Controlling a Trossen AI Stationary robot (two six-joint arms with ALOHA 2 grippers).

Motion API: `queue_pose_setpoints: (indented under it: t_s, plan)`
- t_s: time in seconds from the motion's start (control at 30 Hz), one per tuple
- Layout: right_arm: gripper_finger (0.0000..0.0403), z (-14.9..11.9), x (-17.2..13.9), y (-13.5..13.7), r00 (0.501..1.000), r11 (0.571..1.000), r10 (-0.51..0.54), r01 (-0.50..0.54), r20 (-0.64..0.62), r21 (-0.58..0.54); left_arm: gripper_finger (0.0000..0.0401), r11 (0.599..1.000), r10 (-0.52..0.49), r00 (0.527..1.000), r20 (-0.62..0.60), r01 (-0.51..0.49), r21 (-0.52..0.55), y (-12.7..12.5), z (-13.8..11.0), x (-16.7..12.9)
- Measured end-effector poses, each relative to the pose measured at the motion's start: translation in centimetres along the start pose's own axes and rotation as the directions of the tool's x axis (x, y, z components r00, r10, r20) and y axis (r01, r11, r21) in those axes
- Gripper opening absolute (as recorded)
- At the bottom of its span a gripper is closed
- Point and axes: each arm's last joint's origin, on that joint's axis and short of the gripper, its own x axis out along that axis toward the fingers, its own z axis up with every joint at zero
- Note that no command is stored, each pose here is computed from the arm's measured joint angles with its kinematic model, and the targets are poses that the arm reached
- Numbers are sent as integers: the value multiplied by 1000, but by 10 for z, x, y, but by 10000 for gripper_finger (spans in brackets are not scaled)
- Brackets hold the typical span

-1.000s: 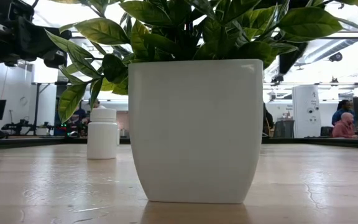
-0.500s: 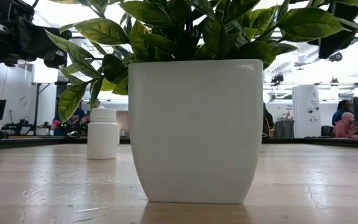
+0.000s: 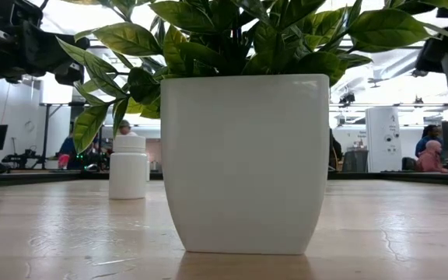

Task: Pick and place pill bottles into a basket
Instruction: Put the white pill bottle into the blue bin

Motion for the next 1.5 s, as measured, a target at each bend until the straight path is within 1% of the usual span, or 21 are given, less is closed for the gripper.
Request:
queue_pose_setpoints:
  t_s: [0.17, 0.4, 0.53, 0.67, 0.9, 1.13, 1.5]
  plan:
    - [219, -9, 5, 6, 999, 999, -3, 4, -35, 40, 2, 1000, 0, 1000, 0, 0, 0, 0, 0, 0]
    - [219, -20, -4, 21, 997, 997, 52, -49, -49, 66, 2, 1000, 0, 1000, 0, 0, 0, 0, 0, 0]
    - [219, -28, -8, 32, 993, 993, 114, -113, -41, 26, 2, 1000, 0, 1000, 0, 0, 0, 0, 0, 0]
    - [219, -38, -9, 36, 991, 992, 124, -124, -55, -2, 2, 1000, 0, 1000, 0, 0, 0, 0, 0, 0]
    - [219, -44, -3, 35, 991, 997, 79, -79, -105, 8, 2, 1000, 0, 1000, -1, 0, 0, 0, 0, 0]
    - [219, -48, 8, 33, 986, 1000, 17, -18, -163, -10, 2, 1000, 0, 1000, 1, 0, 0, 0, 0, 0]
    - [219, -48, 10, 33, 986, 1000, 6, -7, -167, -4, 2, 1000, 0, 1000, 0, 0, 0, 0, 0, 0]
